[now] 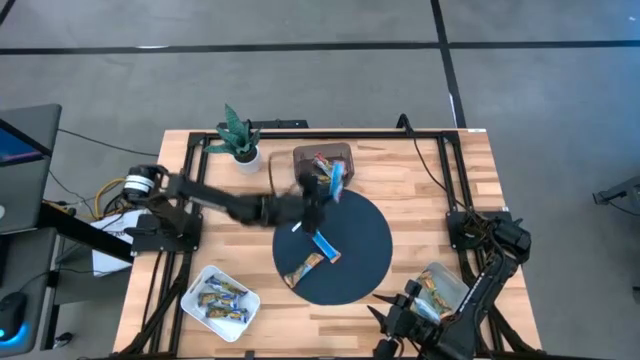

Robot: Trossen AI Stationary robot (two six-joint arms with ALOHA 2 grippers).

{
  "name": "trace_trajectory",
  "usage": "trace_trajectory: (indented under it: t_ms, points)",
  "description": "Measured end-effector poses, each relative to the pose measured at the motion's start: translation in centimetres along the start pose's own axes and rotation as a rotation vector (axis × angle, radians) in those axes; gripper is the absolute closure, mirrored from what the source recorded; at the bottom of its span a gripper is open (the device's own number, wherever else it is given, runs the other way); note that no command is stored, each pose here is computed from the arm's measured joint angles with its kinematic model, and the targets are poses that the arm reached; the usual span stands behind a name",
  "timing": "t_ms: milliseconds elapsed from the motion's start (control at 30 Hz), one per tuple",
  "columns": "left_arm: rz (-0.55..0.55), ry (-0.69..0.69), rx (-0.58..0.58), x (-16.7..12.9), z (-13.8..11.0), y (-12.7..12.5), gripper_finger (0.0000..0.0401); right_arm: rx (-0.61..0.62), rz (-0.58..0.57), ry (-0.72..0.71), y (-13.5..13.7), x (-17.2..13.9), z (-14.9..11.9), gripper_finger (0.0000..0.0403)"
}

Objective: Pick and place Granola Bars by type
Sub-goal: Put the red granola bar into the black bin

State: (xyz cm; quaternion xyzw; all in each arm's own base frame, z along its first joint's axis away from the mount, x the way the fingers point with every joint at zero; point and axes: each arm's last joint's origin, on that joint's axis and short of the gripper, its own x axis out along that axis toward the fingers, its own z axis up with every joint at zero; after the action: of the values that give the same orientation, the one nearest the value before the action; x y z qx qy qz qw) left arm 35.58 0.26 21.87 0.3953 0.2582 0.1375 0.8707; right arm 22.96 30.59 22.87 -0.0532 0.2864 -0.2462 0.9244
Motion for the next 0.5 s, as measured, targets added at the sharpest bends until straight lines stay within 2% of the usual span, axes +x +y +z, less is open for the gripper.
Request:
trace_trajectory:
  t_ms: [167, 267, 500]
  points:
    - [-0.144, 0.146, -0.007, 2.3, -4.2, 4.3, 0.0401, -0.003, -0.002, 0.000, 0.0, 0.0, 0.0, 0.0269]
    - [-0.211, 0.193, -0.045, 2.9, -5.9, 6.2, 0.0401, -0.017, -0.002, 0.000, 0.0, 0.0, 0.0, 0.0269]
    - [-0.347, 0.249, -0.049, 2.9, -7.7, 7.5, 0.0401, -0.023, -0.010, 0.000, -0.1, 0.4, 0.2, 0.0269]
